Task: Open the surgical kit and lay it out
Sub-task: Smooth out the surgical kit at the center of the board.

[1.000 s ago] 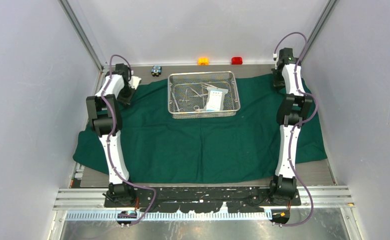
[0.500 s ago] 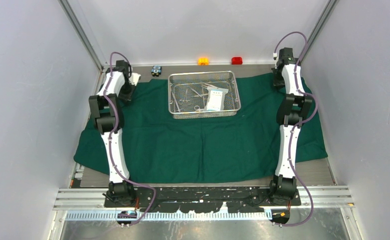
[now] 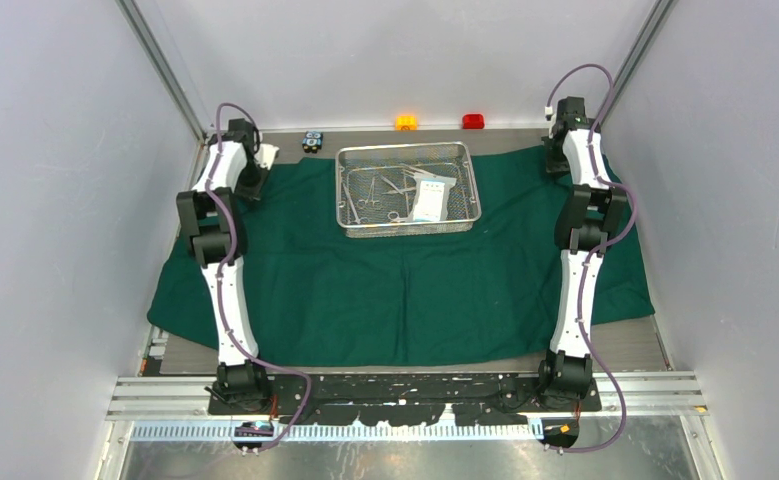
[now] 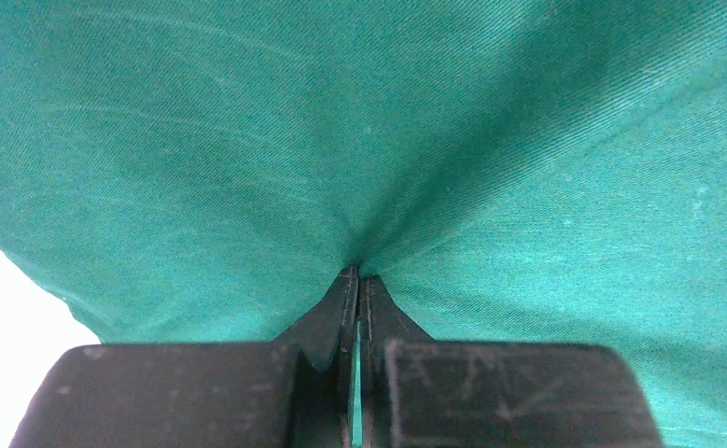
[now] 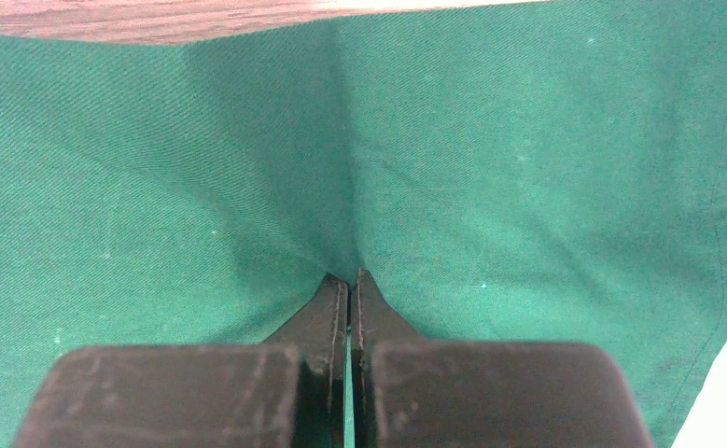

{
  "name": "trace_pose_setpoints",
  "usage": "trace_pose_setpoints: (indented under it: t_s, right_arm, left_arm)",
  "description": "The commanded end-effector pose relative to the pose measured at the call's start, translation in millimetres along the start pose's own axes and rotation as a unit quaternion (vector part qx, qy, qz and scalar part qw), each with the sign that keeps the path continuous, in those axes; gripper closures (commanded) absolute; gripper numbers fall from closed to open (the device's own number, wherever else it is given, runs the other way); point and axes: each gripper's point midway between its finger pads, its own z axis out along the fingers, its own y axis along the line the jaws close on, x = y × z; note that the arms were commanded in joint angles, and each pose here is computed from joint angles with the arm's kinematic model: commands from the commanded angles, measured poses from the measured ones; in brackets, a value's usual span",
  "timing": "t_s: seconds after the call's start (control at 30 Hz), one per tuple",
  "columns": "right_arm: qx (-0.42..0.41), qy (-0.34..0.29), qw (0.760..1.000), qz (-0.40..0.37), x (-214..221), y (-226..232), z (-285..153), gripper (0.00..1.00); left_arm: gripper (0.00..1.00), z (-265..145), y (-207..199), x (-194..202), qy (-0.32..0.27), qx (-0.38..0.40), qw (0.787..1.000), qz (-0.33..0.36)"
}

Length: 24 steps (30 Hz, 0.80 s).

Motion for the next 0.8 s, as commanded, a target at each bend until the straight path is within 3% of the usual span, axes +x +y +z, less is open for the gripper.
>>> trace_pose_setpoints:
  t_s: [0.0, 0.47, 0.77]
  right_arm:
    - [0.047, 0.007, 0.999, 0.006, 7, -30, 8, 1.00]
    - [0.056, 0.013, 0.998, 0.005, 9, -32, 12, 0.99]
    - [0.059, 0.022, 0.998, -0.002, 15, -34, 11, 1.00]
  left_arm:
    - [1.00, 13, 40, 11, 0.012, -0.041, 0.999, -0.015]
    - [1.00, 16, 55, -3, 0.011, -0.064, 0.998, -0.015]
    - [1.00, 16, 54, 14, 0.024, -0.066, 0.998, -0.007]
